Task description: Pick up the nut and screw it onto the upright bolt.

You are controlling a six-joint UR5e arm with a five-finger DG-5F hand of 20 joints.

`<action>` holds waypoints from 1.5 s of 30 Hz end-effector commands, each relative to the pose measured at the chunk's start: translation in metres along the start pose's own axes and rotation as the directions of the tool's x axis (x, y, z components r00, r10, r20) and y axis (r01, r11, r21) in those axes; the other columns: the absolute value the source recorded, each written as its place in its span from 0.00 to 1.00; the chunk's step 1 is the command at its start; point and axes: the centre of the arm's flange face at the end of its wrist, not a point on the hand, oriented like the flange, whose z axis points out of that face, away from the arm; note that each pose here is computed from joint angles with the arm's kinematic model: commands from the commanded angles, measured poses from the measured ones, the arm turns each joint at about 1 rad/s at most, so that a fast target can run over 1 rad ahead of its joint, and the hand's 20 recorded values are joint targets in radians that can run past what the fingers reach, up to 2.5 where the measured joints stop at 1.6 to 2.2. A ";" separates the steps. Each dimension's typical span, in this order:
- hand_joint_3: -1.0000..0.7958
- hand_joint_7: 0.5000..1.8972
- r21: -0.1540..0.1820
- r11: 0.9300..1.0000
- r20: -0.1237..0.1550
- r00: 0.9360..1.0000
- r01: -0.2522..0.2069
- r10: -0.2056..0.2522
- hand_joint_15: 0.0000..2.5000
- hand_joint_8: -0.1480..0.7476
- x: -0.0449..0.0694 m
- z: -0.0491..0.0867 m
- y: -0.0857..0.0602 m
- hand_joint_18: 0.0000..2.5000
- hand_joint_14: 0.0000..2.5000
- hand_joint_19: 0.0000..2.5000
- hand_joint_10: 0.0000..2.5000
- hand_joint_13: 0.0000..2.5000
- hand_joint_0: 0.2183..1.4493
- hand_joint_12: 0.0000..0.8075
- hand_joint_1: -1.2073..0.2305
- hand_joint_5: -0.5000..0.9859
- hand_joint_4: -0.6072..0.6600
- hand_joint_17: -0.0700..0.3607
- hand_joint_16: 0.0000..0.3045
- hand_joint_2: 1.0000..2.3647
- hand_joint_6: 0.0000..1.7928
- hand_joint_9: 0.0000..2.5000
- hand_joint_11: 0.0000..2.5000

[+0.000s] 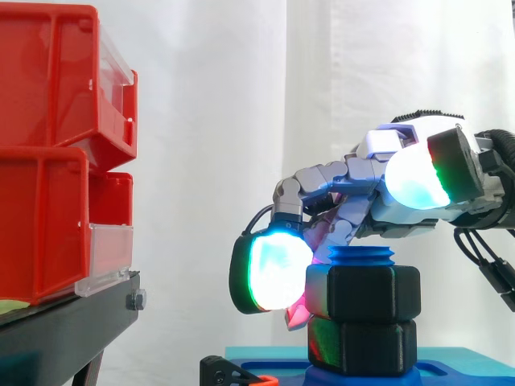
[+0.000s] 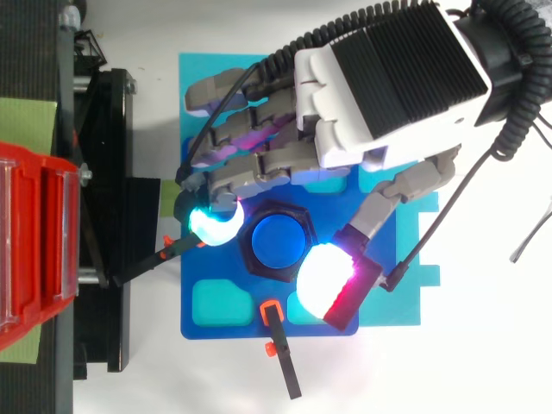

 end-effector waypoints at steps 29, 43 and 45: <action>0.28 0.26 0.003 1.000 -0.005 1.000 0.008 -0.008 0.00 0.47 0.000 -0.004 -0.003 0.00 0.00 0.00 0.00 0.13 0.21 0.41 0.77 0.26 0.70 0.37 0.13 0.00 0.28 0.27 0.00; 0.28 0.39 0.002 1.000 -0.025 1.000 -0.001 0.001 0.00 0.49 0.012 -0.003 0.001 0.03 0.00 0.00 0.00 0.17 0.22 0.39 0.69 0.30 0.72 0.36 0.12 0.00 0.28 0.31 0.00; 0.28 0.42 0.004 1.000 -0.027 1.000 -0.002 0.002 0.00 0.49 0.012 -0.003 0.000 0.04 0.00 0.00 0.00 0.17 0.22 0.39 0.69 0.31 0.71 0.36 0.13 0.00 0.28 0.32 0.00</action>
